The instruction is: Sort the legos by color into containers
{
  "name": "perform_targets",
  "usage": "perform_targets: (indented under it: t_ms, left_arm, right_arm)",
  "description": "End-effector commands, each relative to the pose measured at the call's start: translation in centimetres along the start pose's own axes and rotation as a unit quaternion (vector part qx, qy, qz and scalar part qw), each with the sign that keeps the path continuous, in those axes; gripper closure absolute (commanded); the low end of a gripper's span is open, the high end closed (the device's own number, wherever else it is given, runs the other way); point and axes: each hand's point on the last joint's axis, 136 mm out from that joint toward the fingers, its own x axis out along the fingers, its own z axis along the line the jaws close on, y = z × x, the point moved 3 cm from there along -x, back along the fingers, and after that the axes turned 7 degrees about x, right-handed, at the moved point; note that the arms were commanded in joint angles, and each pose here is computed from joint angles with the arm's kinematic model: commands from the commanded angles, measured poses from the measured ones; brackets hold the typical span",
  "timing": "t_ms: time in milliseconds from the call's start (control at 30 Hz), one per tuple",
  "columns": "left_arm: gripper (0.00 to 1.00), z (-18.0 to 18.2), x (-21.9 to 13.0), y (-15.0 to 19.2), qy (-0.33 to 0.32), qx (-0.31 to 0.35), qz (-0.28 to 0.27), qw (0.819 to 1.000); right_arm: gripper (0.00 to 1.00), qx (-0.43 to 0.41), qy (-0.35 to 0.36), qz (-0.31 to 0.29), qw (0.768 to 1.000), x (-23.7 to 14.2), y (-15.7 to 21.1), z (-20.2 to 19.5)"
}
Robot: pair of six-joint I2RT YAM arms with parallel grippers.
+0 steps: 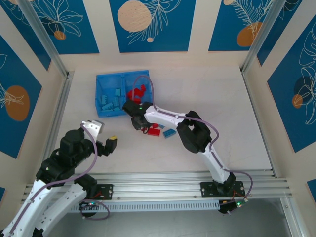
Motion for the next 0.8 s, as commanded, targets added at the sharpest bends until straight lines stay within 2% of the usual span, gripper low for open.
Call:
perform_targets:
  t_ms: [0,167,267,333,500,633,767]
  left_arm:
    - [0.0,-1.6,-0.3,-0.9,0.057,0.018,-0.033,0.998]
    - [0.0,-5.8,-2.1,-2.4,0.207,0.054,-0.105,0.971]
    - [0.0,-6.2,-2.3,-2.5,0.221,0.059,-0.111,0.967]
    - [0.0,-6.0,-2.1,-2.4,0.214,0.058,-0.105,0.969]
    - [0.0,-3.6,-1.1,-1.6,0.128,0.039,-0.071,0.988]
    - [0.0,-1.1,-0.3,-0.6,0.04,0.021,-0.032,0.998]
    - [0.0,-1.0,0.0,-0.5,0.036,0.022,-0.02,0.999]
  right_arm:
    - [0.73,-0.006,-0.044,-0.034,0.998,-5.4,-0.9,0.8]
    - [0.73,-0.011,-0.114,-0.114,0.987,-12.9,-1.3,0.2]
    - [0.72,-0.019,-0.157,-0.184,0.97,-16.5,-2.6,-0.4]
    - [0.71,-0.026,-0.154,-0.221,0.963,-17.1,-4.4,-0.8]
    - [0.72,-0.036,-0.098,-0.256,0.961,-14.2,-10.7,-1.8]
    - [0.71,-0.046,-0.068,-0.242,0.967,-10.0,-14.1,-1.4]
    - [0.71,-0.059,-0.05,-0.219,0.973,-6.2,-15.7,-0.6]
